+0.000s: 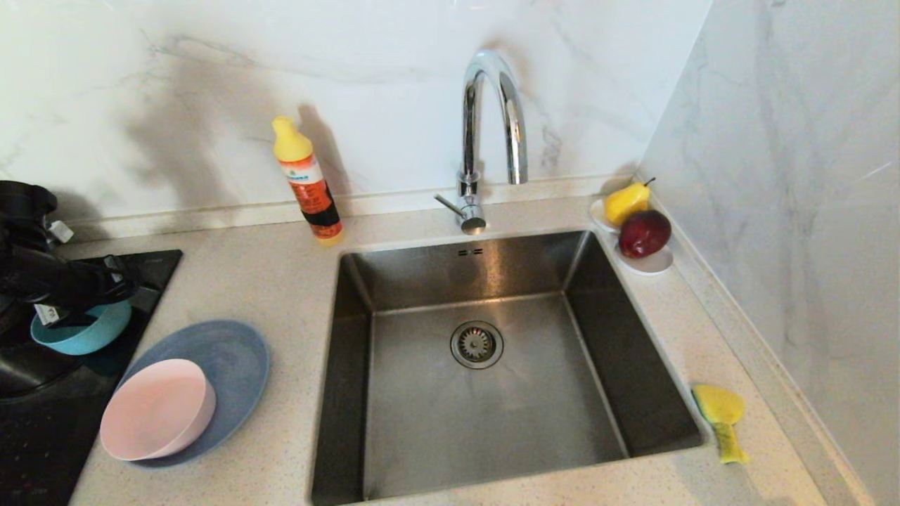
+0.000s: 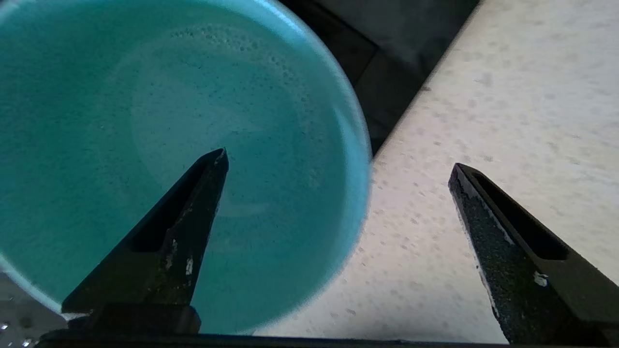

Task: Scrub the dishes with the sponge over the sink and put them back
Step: Place the bowl on the bowl

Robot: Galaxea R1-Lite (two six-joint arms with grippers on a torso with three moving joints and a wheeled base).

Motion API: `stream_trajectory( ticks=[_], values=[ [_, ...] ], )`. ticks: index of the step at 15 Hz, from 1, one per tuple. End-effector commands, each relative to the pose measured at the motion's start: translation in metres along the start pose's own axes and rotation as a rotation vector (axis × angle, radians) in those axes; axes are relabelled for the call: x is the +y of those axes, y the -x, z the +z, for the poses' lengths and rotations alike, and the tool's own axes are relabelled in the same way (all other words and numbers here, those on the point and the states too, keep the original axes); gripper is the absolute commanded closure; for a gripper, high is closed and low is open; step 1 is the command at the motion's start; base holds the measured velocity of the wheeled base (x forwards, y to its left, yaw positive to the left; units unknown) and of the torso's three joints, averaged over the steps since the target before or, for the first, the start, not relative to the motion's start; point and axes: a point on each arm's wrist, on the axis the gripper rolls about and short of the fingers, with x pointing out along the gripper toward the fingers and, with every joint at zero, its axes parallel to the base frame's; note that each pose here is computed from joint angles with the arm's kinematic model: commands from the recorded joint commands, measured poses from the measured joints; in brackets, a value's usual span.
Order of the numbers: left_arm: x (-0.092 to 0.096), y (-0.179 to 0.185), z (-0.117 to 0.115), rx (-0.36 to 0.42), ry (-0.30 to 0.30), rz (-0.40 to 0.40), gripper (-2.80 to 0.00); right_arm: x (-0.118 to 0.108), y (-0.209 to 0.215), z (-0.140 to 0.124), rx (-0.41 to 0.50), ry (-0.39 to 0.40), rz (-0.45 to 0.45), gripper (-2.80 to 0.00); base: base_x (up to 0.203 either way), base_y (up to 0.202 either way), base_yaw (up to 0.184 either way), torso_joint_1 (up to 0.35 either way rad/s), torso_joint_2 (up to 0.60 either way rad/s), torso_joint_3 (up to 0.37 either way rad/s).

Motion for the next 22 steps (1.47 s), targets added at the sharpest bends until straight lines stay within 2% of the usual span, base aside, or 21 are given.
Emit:
stream_trajectory(
  ticks=[1, 2, 3, 10, 15, 19, 22],
  values=[
    [0.003, -0.01, -0.004, 0.026, 0.006, 0.006, -2.8, 0.0, 0.0, 0.0, 0.001, 0.001, 0.0, 0.0, 0.0, 0.0, 0.0, 0.0, 0.0, 0.0],
    [0.003, -0.01, -0.004, 0.026, 0.007, 0.006, -2.8, 0.0, 0.0, 0.0, 0.001, 0.001, 0.0, 0.0, 0.0, 0.0, 0.0, 0.0, 0.0, 0.0],
    [0.003, -0.012, -0.004, 0.03, 0.008, 0.01, 0.0, 0.0, 0.0, 0.0, 0.001, 0.001, 0.0, 0.0, 0.0, 0.0, 0.0, 0.0, 0.0, 0.0],
    [0.004, -0.013, -0.002, 0.022, 0.013, 0.021, 0.0, 0.0, 0.0, 0.0, 0.001, 0.001, 0.0, 0.0, 0.0, 0.0, 0.0, 0.0, 0.0, 0.0],
    [-0.001, 0.001, 0.008, -0.026, 0.012, 0.018, 0.0, 0.0, 0.0, 0.0, 0.001, 0.001, 0.0, 0.0, 0.0, 0.0, 0.0, 0.0, 0.0, 0.0],
    [-0.012, 0.044, 0.012, -0.048, 0.009, 0.004, 0.0, 0.0, 0.0, 0.0, 0.001, 0.001, 0.0, 0.0, 0.0, 0.0, 0.0, 0.0, 0.0, 0.0],
    [-0.031, 0.09, 0.004, -0.03, -0.016, -0.024, 0.0, 0.0, 0.0, 0.0, 0.001, 0.001, 0.0, 0.0, 0.0, 0.0, 0.0, 0.0, 0.0, 0.0]
  ],
)
